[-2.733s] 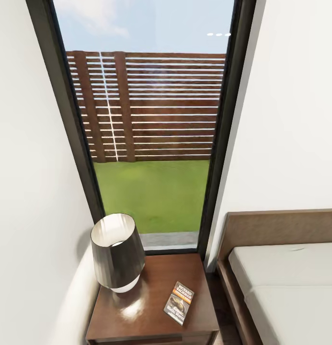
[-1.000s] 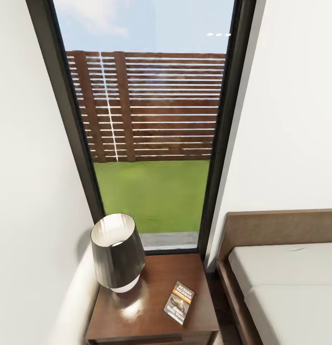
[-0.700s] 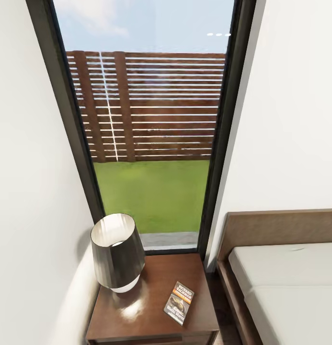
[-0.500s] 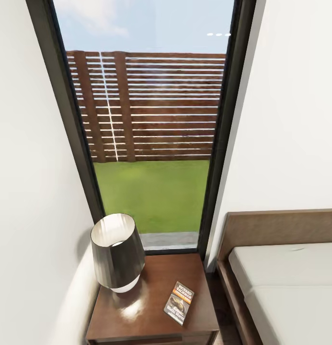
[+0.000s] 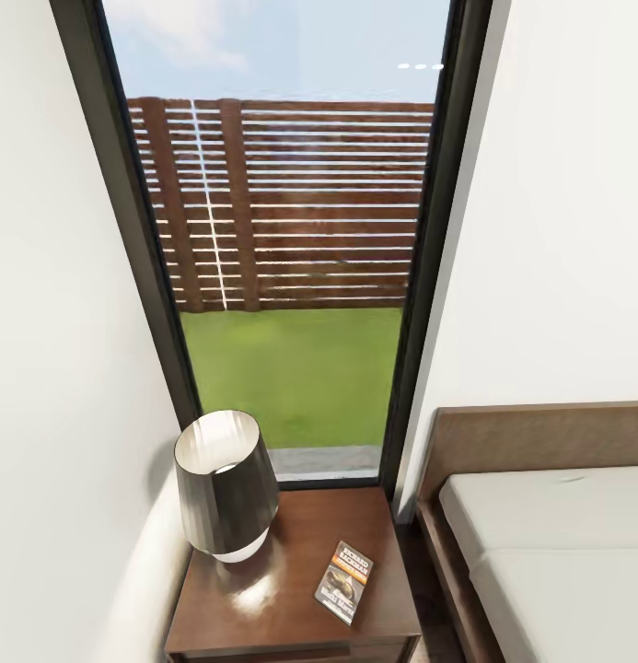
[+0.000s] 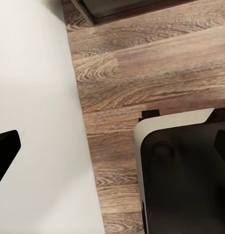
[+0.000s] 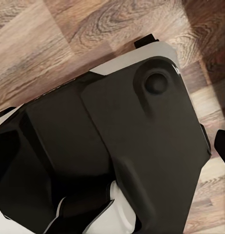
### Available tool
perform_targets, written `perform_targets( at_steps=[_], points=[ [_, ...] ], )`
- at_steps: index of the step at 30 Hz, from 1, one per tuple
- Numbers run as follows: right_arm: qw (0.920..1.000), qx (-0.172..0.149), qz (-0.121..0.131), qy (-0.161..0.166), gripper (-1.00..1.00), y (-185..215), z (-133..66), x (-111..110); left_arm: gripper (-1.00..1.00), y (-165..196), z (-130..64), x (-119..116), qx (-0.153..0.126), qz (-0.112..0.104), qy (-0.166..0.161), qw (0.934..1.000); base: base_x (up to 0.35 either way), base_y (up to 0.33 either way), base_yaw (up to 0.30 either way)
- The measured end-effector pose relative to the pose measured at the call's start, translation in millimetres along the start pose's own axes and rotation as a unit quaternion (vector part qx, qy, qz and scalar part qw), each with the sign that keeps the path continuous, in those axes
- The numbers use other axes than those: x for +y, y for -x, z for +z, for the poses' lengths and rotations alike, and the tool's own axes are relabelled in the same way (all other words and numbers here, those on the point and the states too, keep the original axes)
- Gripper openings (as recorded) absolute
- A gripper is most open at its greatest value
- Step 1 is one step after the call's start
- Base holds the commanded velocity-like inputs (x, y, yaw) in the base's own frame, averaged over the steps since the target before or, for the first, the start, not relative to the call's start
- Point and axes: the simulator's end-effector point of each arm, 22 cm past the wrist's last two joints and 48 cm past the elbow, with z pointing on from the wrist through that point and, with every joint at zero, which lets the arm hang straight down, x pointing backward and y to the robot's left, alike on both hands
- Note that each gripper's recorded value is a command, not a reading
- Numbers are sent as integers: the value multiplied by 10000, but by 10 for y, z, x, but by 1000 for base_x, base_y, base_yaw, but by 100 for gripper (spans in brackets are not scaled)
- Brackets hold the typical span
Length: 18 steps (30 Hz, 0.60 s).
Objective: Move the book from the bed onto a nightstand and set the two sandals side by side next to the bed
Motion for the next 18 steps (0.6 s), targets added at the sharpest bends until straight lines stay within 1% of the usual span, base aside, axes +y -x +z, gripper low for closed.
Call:
perform_targets(
  at_steps=[18],
  points=[
    [9999,50,8,-89,100,-36,-2,-105,100,1,1,9,-1,2,5,10000,0,0,0]
  ],
)
